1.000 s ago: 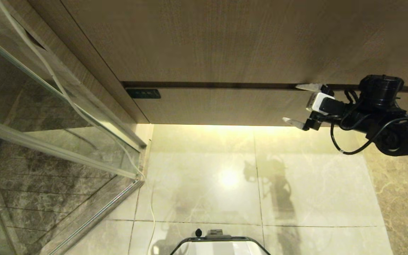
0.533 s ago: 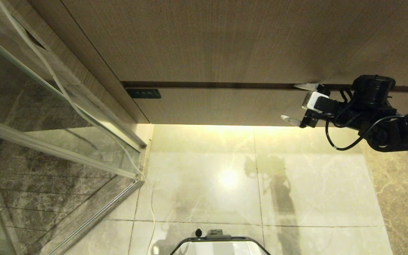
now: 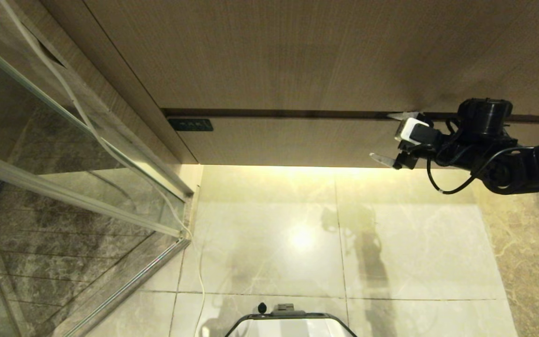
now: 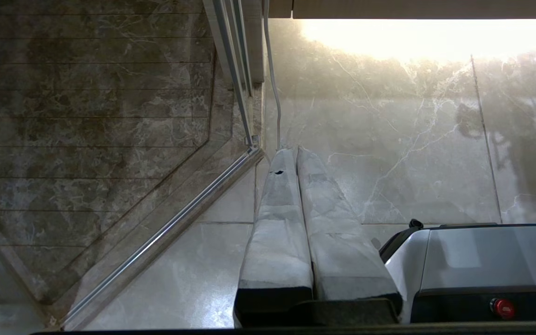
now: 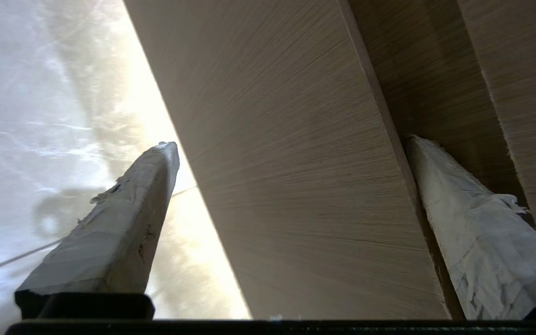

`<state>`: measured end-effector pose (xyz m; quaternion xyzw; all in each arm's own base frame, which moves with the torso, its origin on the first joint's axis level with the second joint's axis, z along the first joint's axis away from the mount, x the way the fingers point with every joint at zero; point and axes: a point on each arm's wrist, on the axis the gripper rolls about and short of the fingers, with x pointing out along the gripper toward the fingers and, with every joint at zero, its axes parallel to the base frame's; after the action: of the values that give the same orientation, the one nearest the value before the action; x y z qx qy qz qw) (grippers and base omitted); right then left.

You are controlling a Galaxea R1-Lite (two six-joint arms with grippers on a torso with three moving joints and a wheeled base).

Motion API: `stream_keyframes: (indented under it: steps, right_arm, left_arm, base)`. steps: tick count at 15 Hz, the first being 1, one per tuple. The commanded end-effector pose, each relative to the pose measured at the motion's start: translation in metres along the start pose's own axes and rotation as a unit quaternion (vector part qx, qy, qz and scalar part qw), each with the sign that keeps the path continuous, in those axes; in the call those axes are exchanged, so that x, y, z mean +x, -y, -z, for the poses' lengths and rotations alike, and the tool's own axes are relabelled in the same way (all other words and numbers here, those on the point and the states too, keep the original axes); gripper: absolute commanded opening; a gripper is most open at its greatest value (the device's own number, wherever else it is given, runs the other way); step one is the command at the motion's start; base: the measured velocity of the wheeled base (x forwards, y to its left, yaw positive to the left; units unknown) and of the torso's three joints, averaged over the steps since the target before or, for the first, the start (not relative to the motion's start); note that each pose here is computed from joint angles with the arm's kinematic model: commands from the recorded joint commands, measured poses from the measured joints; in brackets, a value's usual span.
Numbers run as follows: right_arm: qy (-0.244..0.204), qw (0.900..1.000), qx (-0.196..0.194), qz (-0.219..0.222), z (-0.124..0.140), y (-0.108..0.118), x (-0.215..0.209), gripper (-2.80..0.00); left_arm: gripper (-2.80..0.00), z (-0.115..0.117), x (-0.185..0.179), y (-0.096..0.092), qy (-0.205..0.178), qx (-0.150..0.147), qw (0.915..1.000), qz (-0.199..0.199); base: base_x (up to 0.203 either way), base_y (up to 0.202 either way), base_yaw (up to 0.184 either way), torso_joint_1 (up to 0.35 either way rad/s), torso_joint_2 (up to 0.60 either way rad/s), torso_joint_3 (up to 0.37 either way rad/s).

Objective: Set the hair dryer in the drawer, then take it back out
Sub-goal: Pull open the drawer

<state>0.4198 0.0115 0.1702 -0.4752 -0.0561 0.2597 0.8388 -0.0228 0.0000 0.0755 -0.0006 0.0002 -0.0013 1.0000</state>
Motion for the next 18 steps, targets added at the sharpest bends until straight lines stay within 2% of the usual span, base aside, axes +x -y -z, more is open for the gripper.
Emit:
stream_keyframes:
  steps: [1,7,12,18]
  right_arm:
    - [-0.027,0.998,0.037,-0.035,0.001,-0.005,-0.005,0.00]
    - [-0.076,0.991,0.111,-0.016,-0.007,0.003,-0.014,0.00]
    - [-0.092,0.987,0.126,-0.039,-0.016,-0.002,-0.031,0.00]
    - [-0.133,0.977,0.148,-0.072,-0.035,-0.010,-0.071,0.00]
  left_arm:
    - [-2.80,0.000,0.000,0.000,-0.001,0.000,1.0000,0.000]
    - [-2.80,0.000,0.000,0.000,0.000,0.000,1.0000,0.000]
    - [-2.80,0.000,0.000,0.000,0.000,0.000,1.0000,0.000]
    - [-2.80,0.000,0.000,0.000,0.000,0.000,1.0000,0.000]
  base:
    - [0.000,0.000,0.000,0.000,0.00,0.000]
    - [0.000,0.000,0.000,0.000,0.00,0.000]
    - [0.000,0.000,0.000,0.000,0.00,0.000]
    - [0.000,0.000,0.000,0.000,0.00,0.000]
